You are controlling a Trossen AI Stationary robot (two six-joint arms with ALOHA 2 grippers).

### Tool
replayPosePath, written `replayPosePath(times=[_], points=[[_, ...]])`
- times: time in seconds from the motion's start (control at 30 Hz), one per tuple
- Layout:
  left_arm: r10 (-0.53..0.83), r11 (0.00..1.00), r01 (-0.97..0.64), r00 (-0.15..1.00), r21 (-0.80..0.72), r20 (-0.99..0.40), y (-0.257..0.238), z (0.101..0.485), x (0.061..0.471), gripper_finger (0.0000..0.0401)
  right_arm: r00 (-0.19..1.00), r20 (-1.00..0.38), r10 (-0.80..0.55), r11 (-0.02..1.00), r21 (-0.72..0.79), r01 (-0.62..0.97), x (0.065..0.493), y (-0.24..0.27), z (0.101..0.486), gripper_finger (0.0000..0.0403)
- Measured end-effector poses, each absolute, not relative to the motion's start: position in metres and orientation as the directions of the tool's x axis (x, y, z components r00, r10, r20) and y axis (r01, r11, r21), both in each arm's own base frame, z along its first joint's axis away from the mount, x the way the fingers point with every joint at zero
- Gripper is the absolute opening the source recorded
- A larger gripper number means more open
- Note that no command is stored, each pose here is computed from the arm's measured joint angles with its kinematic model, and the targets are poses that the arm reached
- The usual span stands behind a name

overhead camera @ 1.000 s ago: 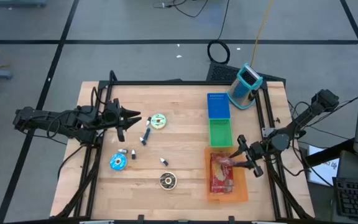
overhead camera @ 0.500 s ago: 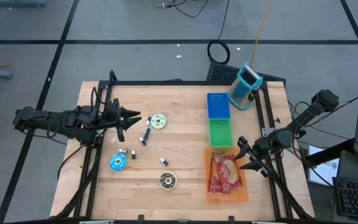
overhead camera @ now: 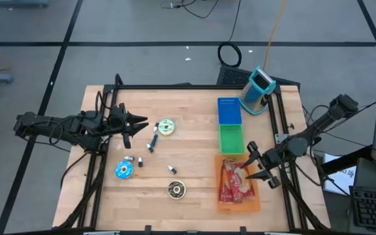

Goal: Pick & Place Food Item
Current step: Put the blue donut into the green bin

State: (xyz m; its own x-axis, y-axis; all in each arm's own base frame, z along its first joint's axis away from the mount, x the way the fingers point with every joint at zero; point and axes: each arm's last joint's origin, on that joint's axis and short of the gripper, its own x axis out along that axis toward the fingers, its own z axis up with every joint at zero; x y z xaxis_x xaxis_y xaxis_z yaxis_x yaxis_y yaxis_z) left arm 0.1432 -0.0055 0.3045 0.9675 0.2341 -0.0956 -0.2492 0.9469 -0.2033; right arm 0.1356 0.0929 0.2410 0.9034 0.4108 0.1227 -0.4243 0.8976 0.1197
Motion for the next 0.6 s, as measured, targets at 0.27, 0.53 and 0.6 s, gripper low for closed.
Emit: replayPosePath(times=[0.27,0.53,0.6], points=[[0.234,0.945,-0.231,0.972,-0.231,-0.018,-0.006,0.312,0.144,0.0115,0.957,0.065,0.282,0.955,0.08,-0.286,0.165,0.083,0.237,0.0161],[0.233,0.945,-0.23,0.972,-0.234,-0.013,-0.006,0.313,0.144,0.0115,0.983,0.038,0.182,0.978,0.099,-0.185,0.189,0.072,0.224,0.0159],[0.223,0.948,-0.226,0.974,-0.225,-0.039,-0.006,0.31,0.144,0.0115,0.986,0.027,0.164,0.98,0.106,-0.167,0.193,0.069,0.221,0.0158]])
